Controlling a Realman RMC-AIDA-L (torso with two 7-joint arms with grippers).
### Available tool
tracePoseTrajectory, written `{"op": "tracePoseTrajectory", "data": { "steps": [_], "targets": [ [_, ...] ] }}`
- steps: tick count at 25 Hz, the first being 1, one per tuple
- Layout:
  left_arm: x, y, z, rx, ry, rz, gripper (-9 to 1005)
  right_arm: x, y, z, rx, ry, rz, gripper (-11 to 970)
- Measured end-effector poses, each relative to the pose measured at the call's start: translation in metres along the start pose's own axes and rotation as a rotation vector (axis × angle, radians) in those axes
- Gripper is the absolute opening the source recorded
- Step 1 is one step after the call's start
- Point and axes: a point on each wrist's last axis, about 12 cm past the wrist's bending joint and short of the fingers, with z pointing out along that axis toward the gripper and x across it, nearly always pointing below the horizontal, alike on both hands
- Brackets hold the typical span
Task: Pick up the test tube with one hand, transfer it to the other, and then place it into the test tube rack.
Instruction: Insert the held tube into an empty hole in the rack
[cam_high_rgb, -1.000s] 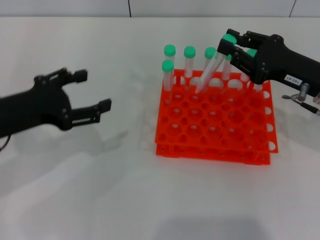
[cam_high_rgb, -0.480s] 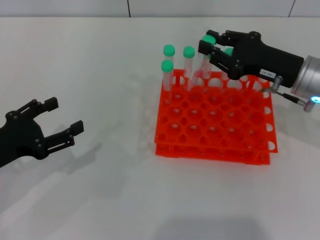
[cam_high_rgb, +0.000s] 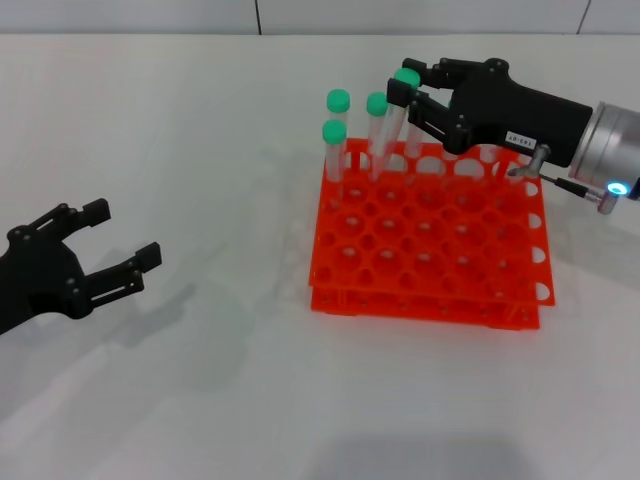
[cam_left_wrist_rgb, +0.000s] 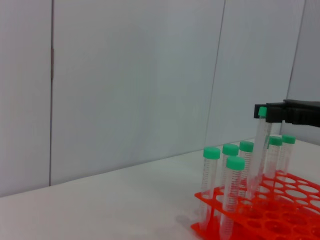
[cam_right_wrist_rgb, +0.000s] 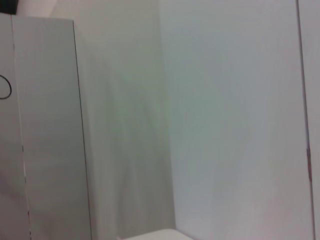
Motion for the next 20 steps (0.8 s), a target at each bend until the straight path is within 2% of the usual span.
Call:
{"op": "tracePoseTrajectory", "data": {
  "steps": [6,20],
  "targets": [
    [0.0,0.003,0.005,0.004,-0.003,-0.005,879,0.001,0.0,0.001,-0.002,0.013,-0.019,334],
    [0.0,0.009,0.02,0.006,0.015,-0.002,879,0.005,0.009,0.013,-0.099,0.105,-0.098,347]
  ]
}}
